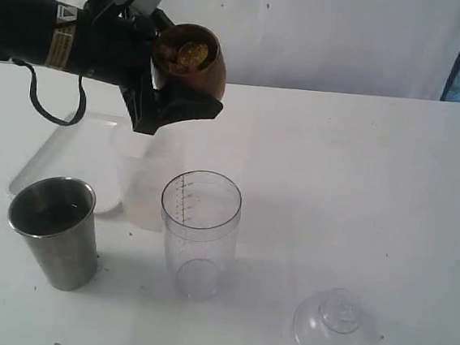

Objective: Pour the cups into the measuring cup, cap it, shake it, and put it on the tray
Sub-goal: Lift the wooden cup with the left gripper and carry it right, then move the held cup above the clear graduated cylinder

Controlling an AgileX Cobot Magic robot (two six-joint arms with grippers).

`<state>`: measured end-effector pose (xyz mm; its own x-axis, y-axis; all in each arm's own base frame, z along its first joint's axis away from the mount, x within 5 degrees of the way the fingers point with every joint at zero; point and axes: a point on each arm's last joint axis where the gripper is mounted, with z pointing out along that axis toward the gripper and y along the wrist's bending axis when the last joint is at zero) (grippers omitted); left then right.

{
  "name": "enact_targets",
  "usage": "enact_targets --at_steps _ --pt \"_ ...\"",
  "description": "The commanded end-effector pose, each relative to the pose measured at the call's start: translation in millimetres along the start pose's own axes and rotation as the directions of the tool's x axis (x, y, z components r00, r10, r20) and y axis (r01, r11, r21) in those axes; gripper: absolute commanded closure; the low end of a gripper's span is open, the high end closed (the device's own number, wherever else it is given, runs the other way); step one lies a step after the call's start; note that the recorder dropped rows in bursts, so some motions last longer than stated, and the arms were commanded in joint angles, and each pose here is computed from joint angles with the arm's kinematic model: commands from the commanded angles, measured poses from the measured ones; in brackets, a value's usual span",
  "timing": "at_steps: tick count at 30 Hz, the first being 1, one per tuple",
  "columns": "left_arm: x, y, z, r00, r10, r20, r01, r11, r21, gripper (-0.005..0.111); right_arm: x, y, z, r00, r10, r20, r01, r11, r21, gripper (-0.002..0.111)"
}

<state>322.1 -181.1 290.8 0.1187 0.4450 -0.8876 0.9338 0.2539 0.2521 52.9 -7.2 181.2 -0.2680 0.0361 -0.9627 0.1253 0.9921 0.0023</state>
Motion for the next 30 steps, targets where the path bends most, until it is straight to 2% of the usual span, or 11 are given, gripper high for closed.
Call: enact_targets --at_steps 1,3,6,9,17,24,27,30 --pt "6 0.2 10 1.000 0.031 0.002 -0.031 0.999 0.027 0.107 0 0 0 1.000 -0.003 0.010 0.003 1.000 0.005 0.107" --pt "13 0.4 16 0.999 0.037 -0.011 -0.037 0.999 0.038 0.107 0 0 0 1.000 -0.003 0.010 0.003 1.000 0.005 0.107" --pt "22 0.4 26 0.995 0.099 -0.028 -0.097 0.994 0.043 0.107 0 0 0 1.000 -0.003 0.010 0.003 1.000 0.005 0.107" --pt "22 3.2 29 0.989 0.149 0.011 -0.149 0.989 0.016 0.107 0 0 0 1.000 -0.003 0.010 0.003 1.000 0.005 0.107" --pt "34 3.7 39 0.991 0.136 0.013 -0.136 0.990 0.031 0.107 0 0 0 1.000 -0.003 0.010 0.003 1.000 0.005 0.107" --pt "34 3.3 39 0.973 0.230 0.020 -0.230 0.973 0.035 0.107 0 0 0 1.000 -0.003 0.010 0.003 1.000 0.005 0.107" --pt "34 3.8 39 0.975 0.221 0.014 -0.221 0.975 0.030 0.107 0 0 0 1.000 -0.003 0.010 0.003 1.000 0.005 0.107" --pt "35 8.5 42 0.988 0.151 -0.043 -0.152 0.988 -0.028 0.107 0 0 0 1.000 -0.003 0.010 0.003 1.000 0.005 0.107"
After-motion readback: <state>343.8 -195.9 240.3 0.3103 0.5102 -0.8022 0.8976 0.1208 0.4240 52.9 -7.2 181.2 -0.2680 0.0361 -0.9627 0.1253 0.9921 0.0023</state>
